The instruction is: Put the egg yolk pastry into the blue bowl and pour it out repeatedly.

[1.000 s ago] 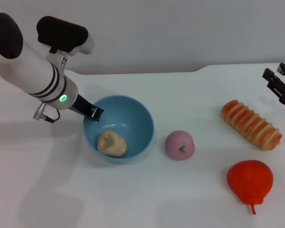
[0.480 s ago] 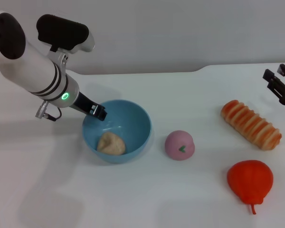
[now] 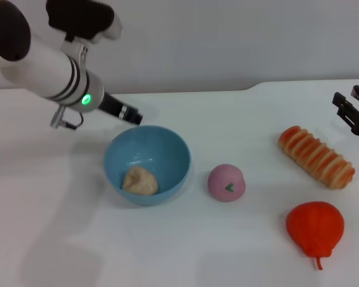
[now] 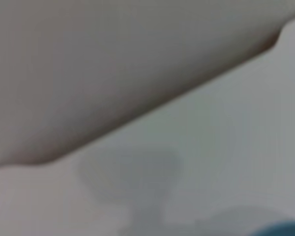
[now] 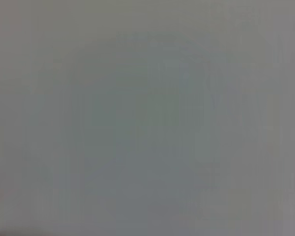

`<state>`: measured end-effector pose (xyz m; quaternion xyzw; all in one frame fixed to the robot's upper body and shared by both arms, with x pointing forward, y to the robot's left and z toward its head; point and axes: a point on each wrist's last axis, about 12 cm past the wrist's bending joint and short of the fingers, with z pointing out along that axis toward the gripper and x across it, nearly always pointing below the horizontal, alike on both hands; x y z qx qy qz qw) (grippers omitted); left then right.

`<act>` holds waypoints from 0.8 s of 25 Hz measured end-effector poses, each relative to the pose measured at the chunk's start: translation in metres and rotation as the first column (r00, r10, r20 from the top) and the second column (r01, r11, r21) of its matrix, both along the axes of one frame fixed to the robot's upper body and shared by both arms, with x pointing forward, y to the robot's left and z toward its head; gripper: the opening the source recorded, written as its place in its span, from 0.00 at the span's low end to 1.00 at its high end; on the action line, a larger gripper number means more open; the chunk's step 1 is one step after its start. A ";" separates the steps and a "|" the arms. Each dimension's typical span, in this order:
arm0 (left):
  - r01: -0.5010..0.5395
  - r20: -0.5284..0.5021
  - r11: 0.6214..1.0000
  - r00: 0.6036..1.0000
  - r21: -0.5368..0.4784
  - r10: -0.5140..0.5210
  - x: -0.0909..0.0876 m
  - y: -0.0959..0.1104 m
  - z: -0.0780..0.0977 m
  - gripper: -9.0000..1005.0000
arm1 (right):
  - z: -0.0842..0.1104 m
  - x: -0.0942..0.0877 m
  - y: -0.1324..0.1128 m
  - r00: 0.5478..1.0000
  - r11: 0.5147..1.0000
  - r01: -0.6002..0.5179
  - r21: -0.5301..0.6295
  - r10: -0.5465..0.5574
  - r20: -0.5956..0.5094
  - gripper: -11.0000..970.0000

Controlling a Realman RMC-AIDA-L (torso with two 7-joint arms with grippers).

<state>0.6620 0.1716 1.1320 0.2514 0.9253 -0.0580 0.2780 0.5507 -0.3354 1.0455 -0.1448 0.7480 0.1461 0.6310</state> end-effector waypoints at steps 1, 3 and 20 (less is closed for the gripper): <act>0.001 0.019 1.000 1.000 -0.005 0.000 0.001 0.000 0.004 0.47 | 0.000 0.000 0.000 1.000 1.000 0.004 -0.002 -0.004 0.001 0.42; 0.002 0.039 1.000 0.999 -0.011 -0.002 0.003 0.000 0.009 0.47 | 0.000 0.001 -0.002 1.000 1.000 0.015 -0.002 -0.015 0.000 0.42; -0.078 0.396 0.961 0.900 -0.266 0.183 -0.002 0.017 0.009 0.47 | -0.008 -0.007 -0.011 0.975 0.980 0.192 -0.056 -0.184 0.125 0.42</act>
